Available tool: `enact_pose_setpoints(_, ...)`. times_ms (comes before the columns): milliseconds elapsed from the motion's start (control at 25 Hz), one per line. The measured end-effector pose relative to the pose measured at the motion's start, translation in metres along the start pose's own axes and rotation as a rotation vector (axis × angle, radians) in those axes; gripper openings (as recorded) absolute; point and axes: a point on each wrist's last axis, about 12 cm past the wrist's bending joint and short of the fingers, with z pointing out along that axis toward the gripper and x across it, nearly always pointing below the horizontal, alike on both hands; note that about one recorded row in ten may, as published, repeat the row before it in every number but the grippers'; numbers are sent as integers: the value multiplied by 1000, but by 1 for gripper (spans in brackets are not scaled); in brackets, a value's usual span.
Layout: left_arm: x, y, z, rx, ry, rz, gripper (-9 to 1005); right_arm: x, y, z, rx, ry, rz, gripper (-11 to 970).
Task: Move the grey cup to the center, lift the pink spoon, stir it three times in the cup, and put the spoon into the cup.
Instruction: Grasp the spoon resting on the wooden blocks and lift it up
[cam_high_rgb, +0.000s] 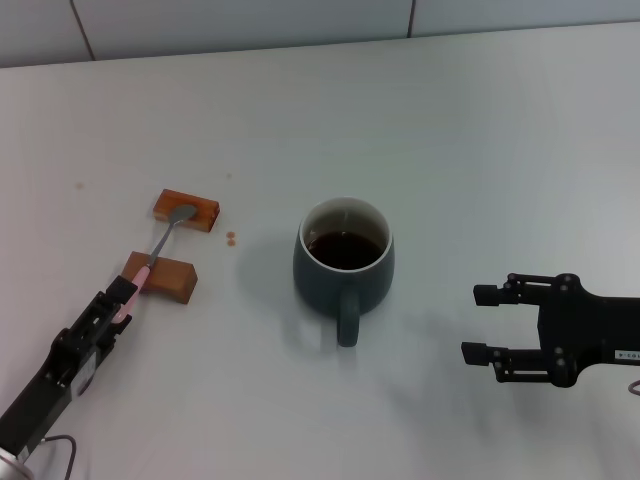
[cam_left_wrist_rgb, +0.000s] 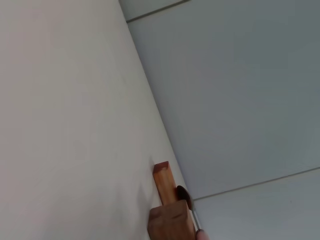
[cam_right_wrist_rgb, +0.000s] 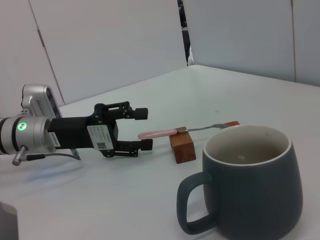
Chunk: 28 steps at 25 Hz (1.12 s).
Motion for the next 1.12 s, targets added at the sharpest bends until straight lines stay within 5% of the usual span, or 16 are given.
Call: enact_pose_setpoints(1120,-2,-1,14,-4,35,-5,706,-2,-1,0,-3,1,-8,741)
